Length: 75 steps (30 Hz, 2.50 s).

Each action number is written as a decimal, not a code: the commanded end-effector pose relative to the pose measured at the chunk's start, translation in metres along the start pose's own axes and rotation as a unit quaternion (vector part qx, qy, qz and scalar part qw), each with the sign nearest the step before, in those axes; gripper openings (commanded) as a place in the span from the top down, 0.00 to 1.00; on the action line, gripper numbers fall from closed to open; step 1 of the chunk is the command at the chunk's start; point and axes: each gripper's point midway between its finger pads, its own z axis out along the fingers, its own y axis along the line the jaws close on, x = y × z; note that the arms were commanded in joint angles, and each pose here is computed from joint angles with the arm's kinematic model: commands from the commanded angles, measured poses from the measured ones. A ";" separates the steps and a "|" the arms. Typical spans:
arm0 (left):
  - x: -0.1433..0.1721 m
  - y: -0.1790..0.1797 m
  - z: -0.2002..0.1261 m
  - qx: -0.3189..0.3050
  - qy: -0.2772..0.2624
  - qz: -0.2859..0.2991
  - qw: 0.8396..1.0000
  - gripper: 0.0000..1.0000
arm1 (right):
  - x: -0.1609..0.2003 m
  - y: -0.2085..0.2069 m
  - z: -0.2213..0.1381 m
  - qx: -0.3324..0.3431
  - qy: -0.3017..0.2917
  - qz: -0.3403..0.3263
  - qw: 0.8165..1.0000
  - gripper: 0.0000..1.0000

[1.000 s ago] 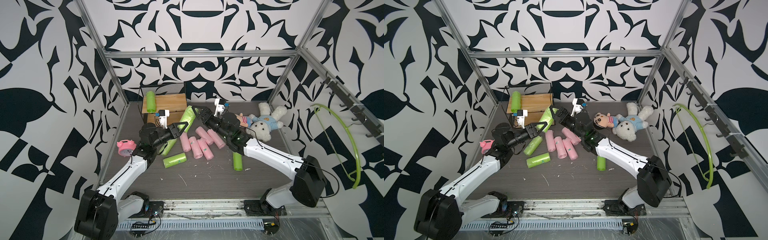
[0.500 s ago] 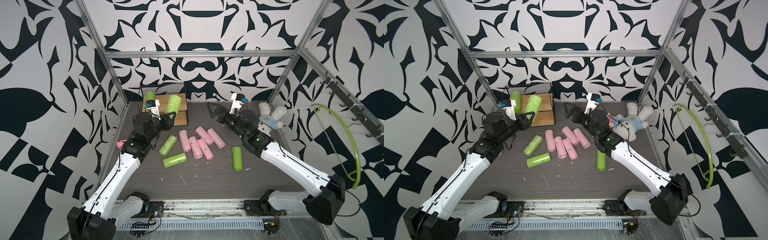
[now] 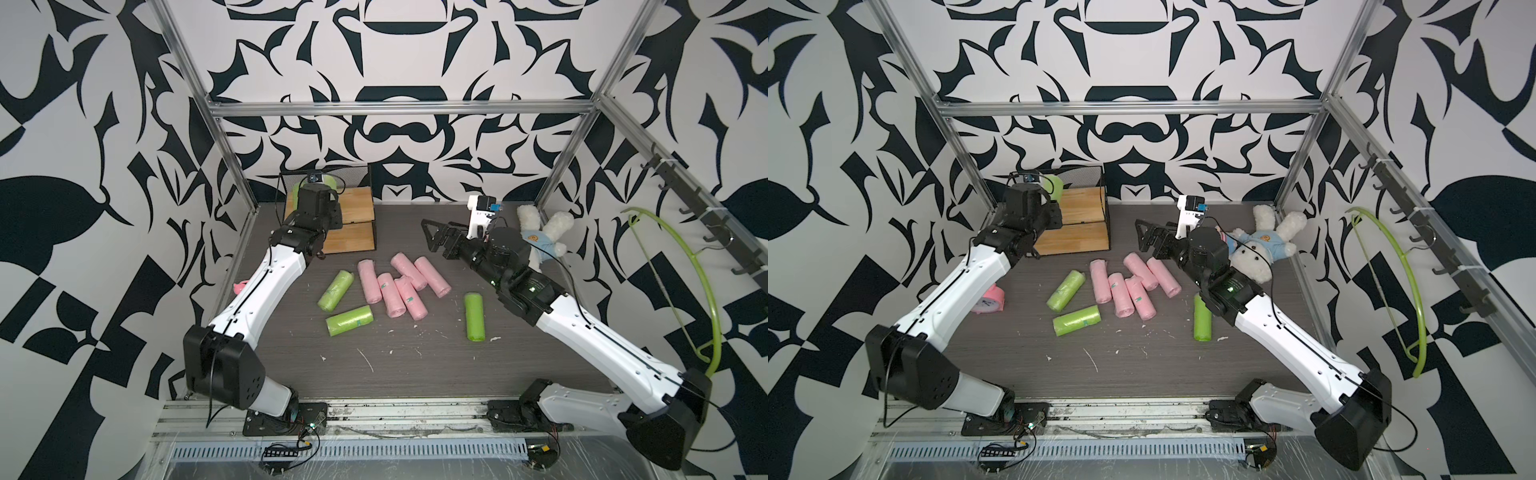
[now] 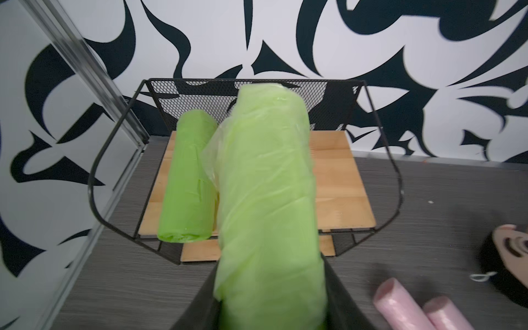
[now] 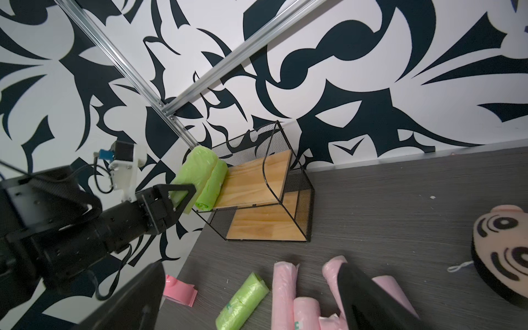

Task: Sort the rolls of trash bags by color and place them on the shelf
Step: Place the roll of trash bags on the shelf.

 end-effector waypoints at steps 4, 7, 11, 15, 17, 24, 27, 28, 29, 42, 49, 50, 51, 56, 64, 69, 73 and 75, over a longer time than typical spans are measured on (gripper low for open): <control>-0.020 0.016 0.024 -0.070 -0.015 0.058 0.996 1.00 | -0.002 0.006 -0.005 -0.004 0.017 -0.034 0.999 0.00; -0.017 0.015 0.042 -0.084 -0.003 0.080 0.993 1.00 | 0.005 0.005 -0.001 -0.006 0.027 -0.025 0.999 0.00; -0.017 0.009 0.061 -0.087 0.010 0.099 0.991 1.00 | 0.014 0.003 0.006 -0.007 0.042 -0.016 0.999 0.00; -0.012 0.011 0.081 -0.112 0.032 0.126 0.985 1.00 | 0.019 0.003 0.012 -0.009 0.051 -0.010 0.999 0.00; -0.010 0.012 0.088 -0.123 0.038 0.140 0.982 1.00 | 0.021 0.002 0.014 -0.008 0.053 -0.010 0.998 0.00; -0.008 0.028 0.107 -0.161 0.045 0.162 0.973 0.96 | 0.028 0.000 0.017 -0.009 0.063 -0.011 0.998 0.00; -0.001 0.028 0.115 -0.161 0.053 0.164 0.972 0.92 | 0.029 -0.001 0.017 -0.008 0.063 -0.014 0.998 0.00; 0.001 0.028 0.116 -0.162 0.056 0.165 0.971 0.92 | 0.029 -0.001 0.017 -0.009 0.063 -0.014 0.998 0.00; 0.003 0.029 0.117 -0.165 0.060 0.165 0.971 0.91 | 0.029 -0.001 0.017 -0.009 0.063 -0.014 0.998 0.00; 0.026 0.045 0.102 -0.189 0.080 0.161 0.965 0.80 | 0.042 0.001 0.023 -0.027 0.076 -0.003 0.997 0.00; 0.032 0.050 0.093 -0.192 0.084 0.151 0.966 0.76 | 0.044 0.000 0.022 -0.030 0.074 -0.002 0.997 0.00; 0.031 0.051 0.091 -0.194 0.084 0.152 0.966 0.76 | 0.045 -0.001 0.023 -0.029 0.076 -0.002 0.997 0.00; 0.031 0.052 0.089 -0.196 0.083 0.152 0.965 0.75 | 0.046 -0.001 0.023 -0.030 0.077 -0.002 0.997 0.00; 0.034 0.054 0.084 -0.195 0.083 0.154 0.965 0.71 | 0.046 0.001 0.024 -0.033 0.078 0.002 0.996 0.00; 0.038 0.056 0.082 -0.199 0.088 0.163 0.962 0.60 | 0.052 -0.001 0.027 -0.033 0.090 0.005 0.995 0.00; 0.036 0.056 0.077 -0.194 0.086 0.160 0.964 0.52 | 0.057 -0.004 0.027 -0.028 0.096 0.007 0.995 0.00; 0.035 0.056 0.074 -0.192 0.084 0.159 0.965 0.48 | 0.057 -0.004 0.027 -0.027 0.097 0.007 0.995 0.00; 0.035 0.057 0.072 -0.192 0.084 0.159 0.965 0.46 | 0.058 -0.004 0.026 -0.028 0.098 0.008 0.995 0.01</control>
